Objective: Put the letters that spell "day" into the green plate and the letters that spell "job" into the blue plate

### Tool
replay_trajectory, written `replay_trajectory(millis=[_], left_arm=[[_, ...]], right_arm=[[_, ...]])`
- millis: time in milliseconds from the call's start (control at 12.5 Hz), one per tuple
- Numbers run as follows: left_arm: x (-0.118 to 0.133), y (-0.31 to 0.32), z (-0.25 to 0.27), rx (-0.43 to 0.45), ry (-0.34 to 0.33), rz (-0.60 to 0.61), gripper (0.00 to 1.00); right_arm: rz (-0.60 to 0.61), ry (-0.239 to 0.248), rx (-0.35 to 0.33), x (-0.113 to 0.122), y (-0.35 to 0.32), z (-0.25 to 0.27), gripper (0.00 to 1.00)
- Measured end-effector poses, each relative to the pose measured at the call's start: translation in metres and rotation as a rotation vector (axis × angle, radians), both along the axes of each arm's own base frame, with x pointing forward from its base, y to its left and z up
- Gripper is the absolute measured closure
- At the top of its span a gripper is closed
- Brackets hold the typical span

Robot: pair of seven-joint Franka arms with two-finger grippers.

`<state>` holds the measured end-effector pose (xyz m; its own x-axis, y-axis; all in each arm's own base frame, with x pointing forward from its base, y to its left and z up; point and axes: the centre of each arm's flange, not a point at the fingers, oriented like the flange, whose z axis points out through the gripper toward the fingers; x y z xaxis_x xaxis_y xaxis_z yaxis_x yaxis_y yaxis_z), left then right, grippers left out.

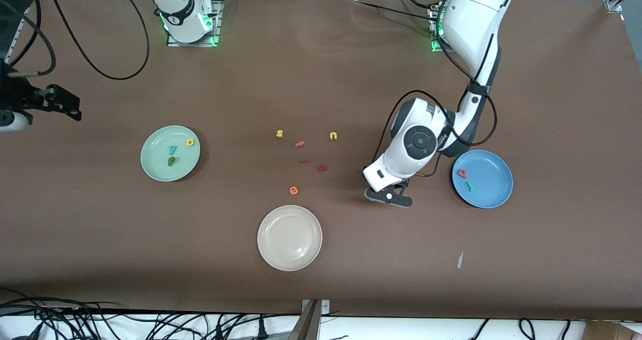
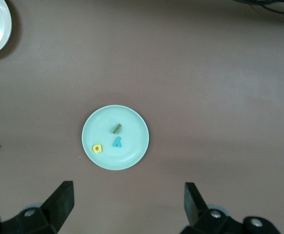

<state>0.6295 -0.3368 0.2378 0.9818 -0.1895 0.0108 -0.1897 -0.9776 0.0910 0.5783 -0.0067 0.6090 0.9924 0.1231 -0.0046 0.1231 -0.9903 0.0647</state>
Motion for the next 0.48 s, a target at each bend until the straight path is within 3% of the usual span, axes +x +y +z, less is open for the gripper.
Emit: replay_trajectory(millis=[241, 481], left_arm=[[0.005, -0.004, -0.021, 0.017, 0.008, 0.011, 0.63], [0.018, 0.002, -0.042, 0.038, -0.013, 0.022, 0.59]], right_arm=[[-0.060, 0.016, 0.086, -0.027, -0.025, -0.012, 0.00], [-0.054, 0.007, 0.089, -0.030, -0.021, -0.013, 0.00]])
